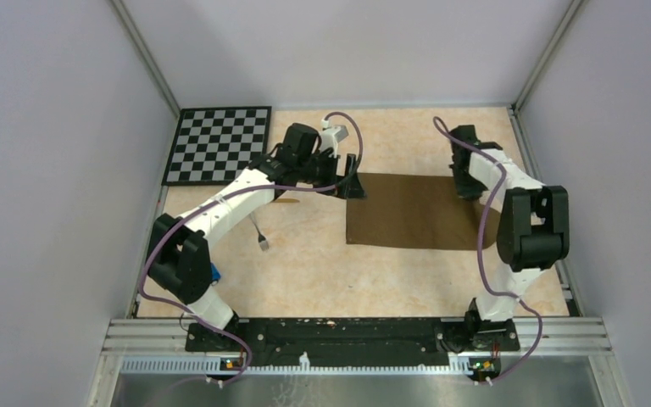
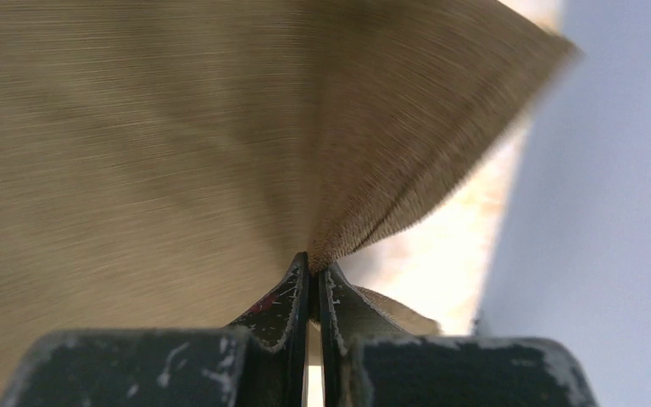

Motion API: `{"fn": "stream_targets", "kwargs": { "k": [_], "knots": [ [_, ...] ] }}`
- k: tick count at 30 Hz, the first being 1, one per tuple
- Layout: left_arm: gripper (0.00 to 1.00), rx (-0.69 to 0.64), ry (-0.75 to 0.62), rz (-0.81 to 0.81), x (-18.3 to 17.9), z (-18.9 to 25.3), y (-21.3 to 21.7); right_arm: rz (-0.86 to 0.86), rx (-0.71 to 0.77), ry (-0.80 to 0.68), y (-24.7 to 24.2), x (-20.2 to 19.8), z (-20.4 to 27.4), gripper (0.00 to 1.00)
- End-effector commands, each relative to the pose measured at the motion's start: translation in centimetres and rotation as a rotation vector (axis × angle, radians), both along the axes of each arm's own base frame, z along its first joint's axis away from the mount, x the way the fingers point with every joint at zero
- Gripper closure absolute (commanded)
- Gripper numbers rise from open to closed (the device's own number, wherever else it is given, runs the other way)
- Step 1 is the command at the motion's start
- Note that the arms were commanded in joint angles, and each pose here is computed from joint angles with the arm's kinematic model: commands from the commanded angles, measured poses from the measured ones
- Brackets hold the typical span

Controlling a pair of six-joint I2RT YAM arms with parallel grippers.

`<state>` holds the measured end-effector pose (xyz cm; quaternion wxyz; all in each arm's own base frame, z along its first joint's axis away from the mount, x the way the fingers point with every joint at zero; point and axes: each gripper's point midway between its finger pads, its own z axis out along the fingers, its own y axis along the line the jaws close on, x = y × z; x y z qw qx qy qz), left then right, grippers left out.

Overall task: Fold the napkin into a case and place the utensils inside
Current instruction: Pick up the rectangle-folded napkin from the center of the board, then fold the rectangle-folded napkin at the center of the board.

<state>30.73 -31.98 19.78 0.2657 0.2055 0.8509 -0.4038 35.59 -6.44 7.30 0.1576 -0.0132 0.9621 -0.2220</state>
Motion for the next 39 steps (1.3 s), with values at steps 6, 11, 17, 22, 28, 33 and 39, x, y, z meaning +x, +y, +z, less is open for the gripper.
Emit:
{"fn": "stream_targets", "kwargs": {
  "k": [6,11,17,22,28,33,39],
  "knots": [
    [0.01,-0.047,-0.096,0.023,0.9,3.1,1.2,0.166,0.585,-0.01,18.4,1.0,2.6,1.0],
    [0.01,-0.048,-0.099,0.04,1.3,3.3,1.7,0.181,0.733,0.072,24.1,0.6,2.3,1.0],
    [0.01,-0.049,-0.101,0.05,1.6,3.3,2.0,0.141,0.896,0.075,28.8,0.5,2.7,1.0],
    [0.01,-0.048,-0.093,0.058,1.9,3.0,2.2,0.119,0.946,0.065,30.5,0.3,3.4,1.0],
    [0.01,-0.059,-0.086,0.064,2.0,3.0,2.5,0.091,1.01,0.066,32.2,0.9,2.7,1.0],
    [0.01,-0.058,-0.088,0.066,2.0,3.0,2.5,0.073,1.063,0.04,33.4,1.6,2.9,1.0],
    [0.01,-0.06,-0.087,0.064,2.0,3.0,2.5,0.054,1.061,0.045,33.6,2.2,2.1,1.0]
  ]
}}
